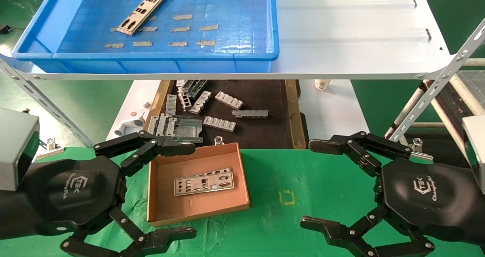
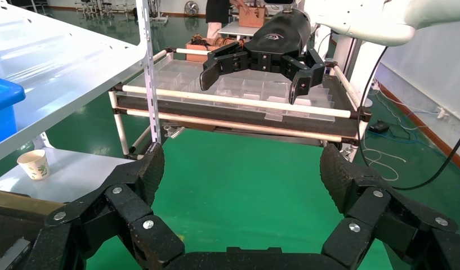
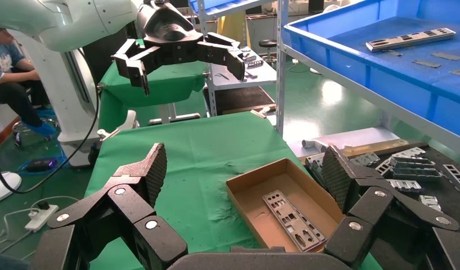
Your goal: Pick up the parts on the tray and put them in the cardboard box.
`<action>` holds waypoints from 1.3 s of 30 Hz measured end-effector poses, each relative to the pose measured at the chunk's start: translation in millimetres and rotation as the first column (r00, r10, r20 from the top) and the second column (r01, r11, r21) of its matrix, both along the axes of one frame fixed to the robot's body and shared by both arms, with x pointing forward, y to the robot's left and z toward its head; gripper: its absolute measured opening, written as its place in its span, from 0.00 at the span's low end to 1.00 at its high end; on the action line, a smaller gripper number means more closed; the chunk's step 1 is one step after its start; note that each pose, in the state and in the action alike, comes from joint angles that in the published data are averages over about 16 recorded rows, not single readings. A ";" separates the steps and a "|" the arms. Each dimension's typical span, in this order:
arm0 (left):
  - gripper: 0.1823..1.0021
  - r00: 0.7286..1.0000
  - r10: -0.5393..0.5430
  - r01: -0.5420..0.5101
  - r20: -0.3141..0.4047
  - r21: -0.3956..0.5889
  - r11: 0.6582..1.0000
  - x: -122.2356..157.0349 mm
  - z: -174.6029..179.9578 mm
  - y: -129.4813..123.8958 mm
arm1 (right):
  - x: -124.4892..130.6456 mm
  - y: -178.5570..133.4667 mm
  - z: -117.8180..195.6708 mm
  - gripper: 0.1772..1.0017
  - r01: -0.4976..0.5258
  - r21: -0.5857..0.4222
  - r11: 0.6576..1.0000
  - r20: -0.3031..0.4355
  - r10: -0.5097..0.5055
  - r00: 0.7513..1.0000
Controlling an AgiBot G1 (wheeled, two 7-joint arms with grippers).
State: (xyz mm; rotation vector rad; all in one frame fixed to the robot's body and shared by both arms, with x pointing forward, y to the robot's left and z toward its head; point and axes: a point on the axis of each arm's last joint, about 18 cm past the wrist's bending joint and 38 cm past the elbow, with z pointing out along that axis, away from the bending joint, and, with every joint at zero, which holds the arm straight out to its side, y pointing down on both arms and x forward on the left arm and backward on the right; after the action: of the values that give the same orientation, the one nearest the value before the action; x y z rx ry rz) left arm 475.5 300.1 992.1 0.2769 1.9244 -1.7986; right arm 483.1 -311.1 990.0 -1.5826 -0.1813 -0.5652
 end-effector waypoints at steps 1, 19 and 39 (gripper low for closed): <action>1.00 1.000 0.000 0.000 0.000 0.000 1.000 0.0 0.0 0.0 | 0.0 0.0 0.0 1.00 0.000 0.000 1.000 0.000 0.000 1.000; 1.00 1.000 0.000 0.000 0.000 0.000 1.000 0.0 0.0 0.0 | 0.0 0.0 0.0 1.00 0.000 0.000 1.000 0.000 0.000 1.000; 1.00 1.000 0.000 0.000 0.000 0.000 1.000 0.0 0.0 0.0 | 0.0 0.0 0.0 1.00 0.000 0.000 1.000 0.000 0.000 1.000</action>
State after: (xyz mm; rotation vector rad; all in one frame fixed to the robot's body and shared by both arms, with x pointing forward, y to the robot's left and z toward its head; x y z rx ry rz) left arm 475.5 300.1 992.1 0.2770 1.9243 -1.7987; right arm 483.1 -311.1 990.0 -1.5827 -0.1813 -0.5652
